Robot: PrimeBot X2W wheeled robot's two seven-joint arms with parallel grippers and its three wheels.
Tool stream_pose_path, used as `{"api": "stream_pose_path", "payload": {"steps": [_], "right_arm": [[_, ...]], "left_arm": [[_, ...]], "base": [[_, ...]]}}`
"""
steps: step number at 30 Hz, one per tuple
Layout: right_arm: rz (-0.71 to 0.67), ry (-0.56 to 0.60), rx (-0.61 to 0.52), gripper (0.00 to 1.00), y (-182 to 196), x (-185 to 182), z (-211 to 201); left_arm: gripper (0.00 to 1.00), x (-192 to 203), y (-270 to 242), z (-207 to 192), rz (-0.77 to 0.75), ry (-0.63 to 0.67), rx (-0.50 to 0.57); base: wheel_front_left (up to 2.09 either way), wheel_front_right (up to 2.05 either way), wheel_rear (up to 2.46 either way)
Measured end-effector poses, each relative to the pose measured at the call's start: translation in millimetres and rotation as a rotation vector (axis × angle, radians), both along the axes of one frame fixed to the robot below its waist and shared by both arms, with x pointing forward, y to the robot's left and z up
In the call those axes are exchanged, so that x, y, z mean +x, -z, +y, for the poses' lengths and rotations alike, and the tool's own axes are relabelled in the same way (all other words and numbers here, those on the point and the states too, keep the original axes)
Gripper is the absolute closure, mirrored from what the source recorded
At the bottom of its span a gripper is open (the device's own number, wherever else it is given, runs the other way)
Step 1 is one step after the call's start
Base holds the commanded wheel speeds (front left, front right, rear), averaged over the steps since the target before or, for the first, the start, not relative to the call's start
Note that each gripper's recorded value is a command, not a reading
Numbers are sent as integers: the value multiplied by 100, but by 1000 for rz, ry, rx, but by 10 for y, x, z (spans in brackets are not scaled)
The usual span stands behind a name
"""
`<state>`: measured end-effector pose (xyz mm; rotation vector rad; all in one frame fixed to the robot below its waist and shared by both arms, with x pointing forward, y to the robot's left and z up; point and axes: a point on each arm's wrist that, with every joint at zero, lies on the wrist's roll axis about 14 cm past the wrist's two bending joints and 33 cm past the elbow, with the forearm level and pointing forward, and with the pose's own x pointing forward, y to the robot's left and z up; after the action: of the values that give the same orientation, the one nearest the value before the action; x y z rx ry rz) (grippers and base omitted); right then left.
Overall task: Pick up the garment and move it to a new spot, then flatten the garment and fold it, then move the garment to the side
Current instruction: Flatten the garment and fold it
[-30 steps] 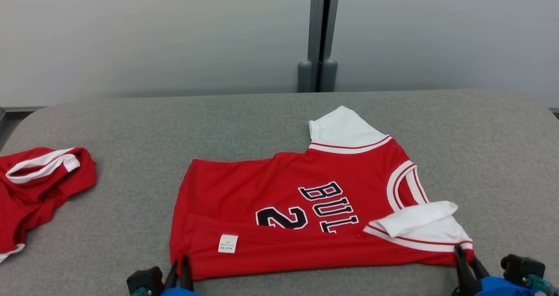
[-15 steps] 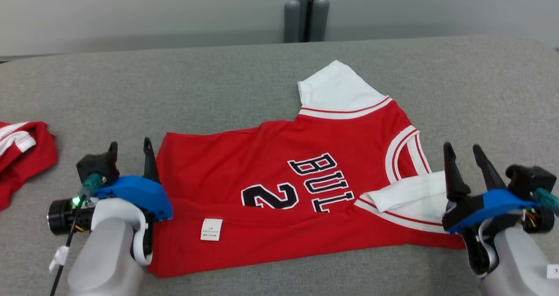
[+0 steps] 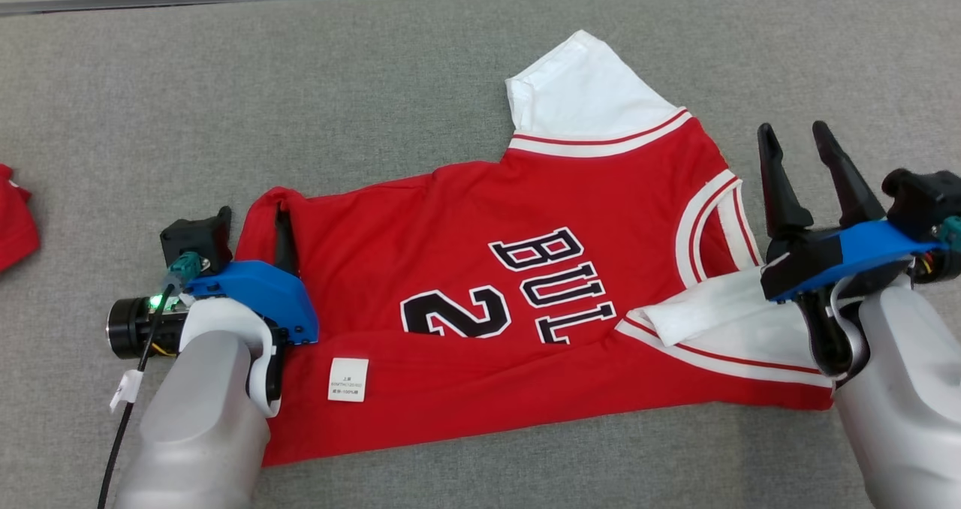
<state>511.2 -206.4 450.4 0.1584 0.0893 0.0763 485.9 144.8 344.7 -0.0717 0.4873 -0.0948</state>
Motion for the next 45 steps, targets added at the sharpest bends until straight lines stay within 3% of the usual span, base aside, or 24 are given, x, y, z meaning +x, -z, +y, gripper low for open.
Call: {"api": "stream_pose_path", "payload": {"steps": [5,7,16,27,33,34,36,37,45], "right_arm": [[1,-78,-55,0,-16,261,168],[21,-104,-84,0,-1,402,213],[158,-198,-222,0,161,1027,445],[384,-288,-324,0,730,1354,781],[482,-321,-311,0,1006,1429,976],[488,-325,-306,3,1033,1440,1003],[486,-335,-311,95,1039,1473,1034],[485,-338,-311,100,1037,1472,1040],[289,-266,-309,100,708,1619,759]], "left_arm": [[2,15,79,34,19,1,30],[100,40,92,0,22,17,30],[100,81,63,16,9,33,29],[100,-43,-271,219,-118,-67,1],[100,-144,-298,257,-122,-96,-1],[100,-149,-292,262,-120,-102,-3],[100,-153,-283,271,-118,-110,-2],[100,-147,-287,272,-120,-112,0],[100,8,-410,262,-169,-132,5]], "base": [[0,0,0],[0,0,0],[0,0,0],[0,0,0],[0,0,0],[0,0,0],[0,0,0],[0,0,0],[0,0,0]]}}
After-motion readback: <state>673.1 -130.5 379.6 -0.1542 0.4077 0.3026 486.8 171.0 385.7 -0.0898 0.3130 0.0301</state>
